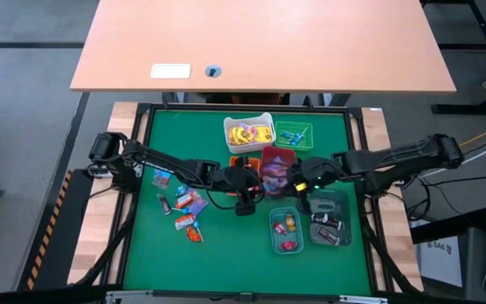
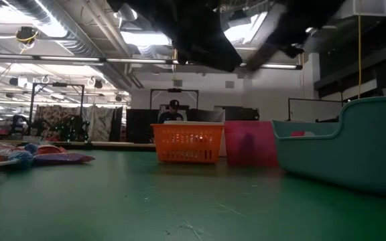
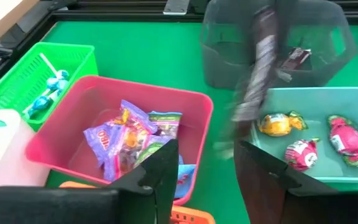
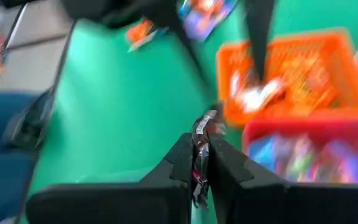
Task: Sort candy
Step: Put the brown chocolate into the gray bin, then put the orange chocolate into the orange bin
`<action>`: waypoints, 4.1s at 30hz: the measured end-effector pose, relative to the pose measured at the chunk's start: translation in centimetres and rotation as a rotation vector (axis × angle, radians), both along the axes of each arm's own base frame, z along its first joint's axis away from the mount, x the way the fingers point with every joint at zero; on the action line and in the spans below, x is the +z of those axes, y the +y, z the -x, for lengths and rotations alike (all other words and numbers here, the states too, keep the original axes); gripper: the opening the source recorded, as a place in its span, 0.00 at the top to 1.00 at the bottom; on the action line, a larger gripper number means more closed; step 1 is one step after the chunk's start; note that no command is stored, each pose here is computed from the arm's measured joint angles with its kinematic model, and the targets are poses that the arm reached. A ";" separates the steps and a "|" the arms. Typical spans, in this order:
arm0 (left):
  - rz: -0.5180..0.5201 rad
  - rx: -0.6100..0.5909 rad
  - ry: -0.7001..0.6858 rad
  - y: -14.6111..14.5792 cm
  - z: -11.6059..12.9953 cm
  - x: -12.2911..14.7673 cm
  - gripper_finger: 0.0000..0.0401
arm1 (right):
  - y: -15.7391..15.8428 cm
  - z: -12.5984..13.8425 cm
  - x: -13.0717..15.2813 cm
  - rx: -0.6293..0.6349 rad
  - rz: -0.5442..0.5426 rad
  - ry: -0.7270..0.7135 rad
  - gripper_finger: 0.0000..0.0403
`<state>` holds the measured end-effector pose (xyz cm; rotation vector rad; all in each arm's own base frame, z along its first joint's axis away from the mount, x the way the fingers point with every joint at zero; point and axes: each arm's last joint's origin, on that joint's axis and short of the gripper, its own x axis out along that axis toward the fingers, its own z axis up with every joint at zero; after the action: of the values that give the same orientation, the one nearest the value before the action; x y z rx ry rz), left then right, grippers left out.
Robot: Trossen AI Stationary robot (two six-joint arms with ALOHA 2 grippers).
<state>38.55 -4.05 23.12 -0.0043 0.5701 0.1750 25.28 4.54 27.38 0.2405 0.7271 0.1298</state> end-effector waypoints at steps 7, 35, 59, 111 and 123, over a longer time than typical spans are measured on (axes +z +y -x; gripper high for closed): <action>-0.001 -0.002 0.000 0.0 0.0 0.0 0.64 | -0.1 4.4 0.9 0.028 -0.222 0.224 0.92; 0.297 -0.254 0.570 -2.8 7.8 1.3 0.64 | -0.9 9.0 -0.7 -0.144 -0.248 0.728 0.66; 0.046 -0.513 0.673 -12.2 13.9 -3.7 0.64 | -1.1 8.9 -0.8 -0.180 -0.185 0.696 0.44; 0.025 -0.368 0.328 -9.3 10.1 -3.9 0.93 | -0.7 6.9 0.0 -0.144 -0.236 0.483 0.44; -0.132 -0.079 0.031 -0.8 5.4 -1.4 0.93 | -0.5 5.7 0.8 -0.117 -0.271 0.331 0.44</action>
<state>33.17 -4.86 21.72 0.1488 0.5876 0.1360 19.63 4.04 28.16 0.5720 1.0227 0.0769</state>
